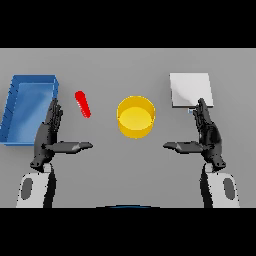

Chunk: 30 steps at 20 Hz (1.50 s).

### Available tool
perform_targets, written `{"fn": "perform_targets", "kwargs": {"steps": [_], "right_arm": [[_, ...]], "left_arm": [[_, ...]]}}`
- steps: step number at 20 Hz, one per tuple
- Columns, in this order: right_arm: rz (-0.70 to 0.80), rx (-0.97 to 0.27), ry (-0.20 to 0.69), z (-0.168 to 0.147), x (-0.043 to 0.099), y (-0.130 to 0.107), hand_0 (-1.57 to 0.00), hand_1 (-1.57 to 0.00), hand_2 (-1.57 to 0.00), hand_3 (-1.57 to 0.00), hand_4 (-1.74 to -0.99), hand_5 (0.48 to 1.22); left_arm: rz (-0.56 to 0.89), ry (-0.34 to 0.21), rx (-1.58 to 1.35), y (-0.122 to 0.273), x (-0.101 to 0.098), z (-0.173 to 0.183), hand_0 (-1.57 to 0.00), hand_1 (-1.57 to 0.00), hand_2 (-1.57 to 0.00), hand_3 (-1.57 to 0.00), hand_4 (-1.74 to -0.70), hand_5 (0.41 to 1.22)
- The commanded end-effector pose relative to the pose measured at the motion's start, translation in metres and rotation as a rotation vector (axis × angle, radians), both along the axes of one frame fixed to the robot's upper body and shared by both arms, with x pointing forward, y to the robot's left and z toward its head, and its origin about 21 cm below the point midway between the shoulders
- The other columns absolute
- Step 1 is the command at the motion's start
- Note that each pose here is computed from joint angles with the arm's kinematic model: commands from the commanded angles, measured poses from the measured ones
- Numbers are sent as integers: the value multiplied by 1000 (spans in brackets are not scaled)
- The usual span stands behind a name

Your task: Pick up the red beaker and tilt it to pour out 1 green nut into yellow bowl. Pick up the yellow bowl and place it on the metallic measuring scale.

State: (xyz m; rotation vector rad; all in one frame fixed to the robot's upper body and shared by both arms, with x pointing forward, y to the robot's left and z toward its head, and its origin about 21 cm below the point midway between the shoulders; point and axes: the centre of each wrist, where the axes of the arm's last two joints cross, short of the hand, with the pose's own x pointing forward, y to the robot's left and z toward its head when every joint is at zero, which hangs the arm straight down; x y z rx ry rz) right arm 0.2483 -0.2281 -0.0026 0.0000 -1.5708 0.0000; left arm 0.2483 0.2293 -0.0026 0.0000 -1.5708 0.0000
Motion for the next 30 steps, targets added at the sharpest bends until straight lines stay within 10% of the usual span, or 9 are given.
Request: {"fn": "perform_targets", "kwargs": {"steps": [1, 6, 8, 14, 20, 30], "right_arm": [[-1, 1, 0, 0, 0, 0, 1, 1, 1, 1, -1071, 578], [4, 1, 1, -1, 2, 6, 1, 1, 1, 1, -1071, 578], [23, -240, -132, 6, -12, 4, 1, 1, 1, 1, -1072, 577], [53, -319, -149, 16, -21, 10, 1, 1, 1, 1, -1118, 600], [89, -260, -151, 16, -20, 14, 1, 1, 1, 1, -1197, 627], [89, -261, -159, 17, -20, 3, 1, 1, 1, 1, -1218, 626]], "left_arm": [[1, -1, 0, 0, 0, 0, 1, 1, 1, 1, -1141, 660], [0, 4, -1, 2, -2, 0, 1, 1, 1, 1, -1141, 660], [-65, -78, 127, 0, -23, 12, 1, 1, 1, 1, -1143, 660], [-110, -25, 196, -2, -36, 24, 1, 1, 1, 1, -1139, 652], [-110, 64, 207, -3, -4, 11, 1, 1, 1, 1, -1158, 645], [-157, 37, 233, -11, 64, -6, 1, 1, 1, 1, -1197, 646]]}}
